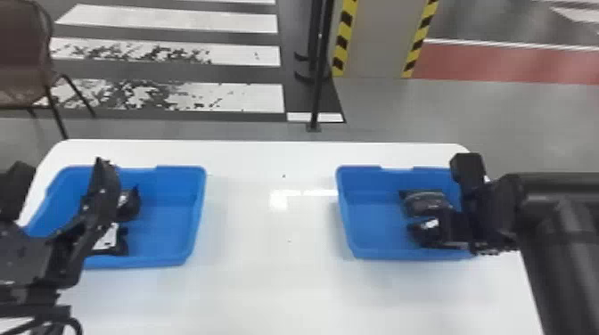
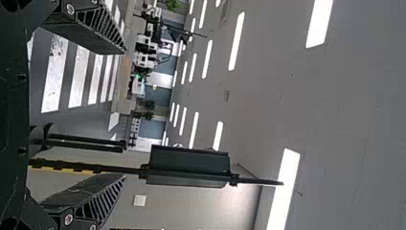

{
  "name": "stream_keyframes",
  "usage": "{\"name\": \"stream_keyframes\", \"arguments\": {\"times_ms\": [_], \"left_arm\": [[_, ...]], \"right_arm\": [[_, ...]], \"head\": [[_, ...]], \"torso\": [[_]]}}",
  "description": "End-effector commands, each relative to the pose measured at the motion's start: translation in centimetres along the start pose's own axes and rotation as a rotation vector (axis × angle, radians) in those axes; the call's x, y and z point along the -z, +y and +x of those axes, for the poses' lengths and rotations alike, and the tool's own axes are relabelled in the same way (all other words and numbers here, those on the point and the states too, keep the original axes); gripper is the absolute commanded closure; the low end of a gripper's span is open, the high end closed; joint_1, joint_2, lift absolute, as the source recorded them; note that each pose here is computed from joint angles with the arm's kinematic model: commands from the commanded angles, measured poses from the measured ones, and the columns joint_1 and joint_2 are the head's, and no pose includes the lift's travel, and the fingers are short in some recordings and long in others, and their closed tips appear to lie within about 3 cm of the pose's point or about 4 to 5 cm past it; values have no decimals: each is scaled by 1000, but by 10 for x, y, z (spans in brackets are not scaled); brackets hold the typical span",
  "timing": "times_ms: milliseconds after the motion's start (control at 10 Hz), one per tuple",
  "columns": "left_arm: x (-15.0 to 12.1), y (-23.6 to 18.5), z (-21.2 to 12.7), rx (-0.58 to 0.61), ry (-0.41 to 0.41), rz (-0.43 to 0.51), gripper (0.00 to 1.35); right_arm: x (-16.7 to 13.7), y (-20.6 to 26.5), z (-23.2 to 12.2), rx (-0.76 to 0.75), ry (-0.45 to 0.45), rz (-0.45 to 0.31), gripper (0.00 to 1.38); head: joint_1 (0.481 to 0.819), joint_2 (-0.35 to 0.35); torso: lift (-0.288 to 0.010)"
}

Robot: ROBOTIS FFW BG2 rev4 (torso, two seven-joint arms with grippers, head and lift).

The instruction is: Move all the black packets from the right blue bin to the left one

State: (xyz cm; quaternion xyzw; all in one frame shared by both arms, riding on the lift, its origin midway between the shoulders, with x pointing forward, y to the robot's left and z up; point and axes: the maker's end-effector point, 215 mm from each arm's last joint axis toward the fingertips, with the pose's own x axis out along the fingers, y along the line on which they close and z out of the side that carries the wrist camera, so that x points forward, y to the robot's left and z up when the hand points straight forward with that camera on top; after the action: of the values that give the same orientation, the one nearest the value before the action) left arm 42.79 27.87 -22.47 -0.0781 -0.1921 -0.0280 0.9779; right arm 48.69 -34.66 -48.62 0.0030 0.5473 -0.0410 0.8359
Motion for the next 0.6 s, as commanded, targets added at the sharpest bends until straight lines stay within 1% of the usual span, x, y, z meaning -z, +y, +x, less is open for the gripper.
{"name": "stream_keyframes", "arguments": {"times_ms": [0,200,300,400,500], "left_arm": [[-1,0,-1,0,-2,1,117],[-2,2,-2,-4,-7,4,119],[-4,3,-1,-5,-13,6,117],[-5,2,-1,-4,-15,5,117],[-5,1,-1,-3,-17,3,119]], "right_arm": [[1,11,-10,-41,-40,-1,1012],[-7,32,-32,-120,-147,0,1012],[-21,42,-51,-152,-231,-9,1012],[-44,59,-71,-207,-355,-18,1012],[-73,76,-96,-267,-505,-24,1012]], "head": [[695,-84],[695,-68],[695,-52],[695,-37],[695,-15]], "torso": [[-140],[-140],[-140],[-140],[-140]]}}
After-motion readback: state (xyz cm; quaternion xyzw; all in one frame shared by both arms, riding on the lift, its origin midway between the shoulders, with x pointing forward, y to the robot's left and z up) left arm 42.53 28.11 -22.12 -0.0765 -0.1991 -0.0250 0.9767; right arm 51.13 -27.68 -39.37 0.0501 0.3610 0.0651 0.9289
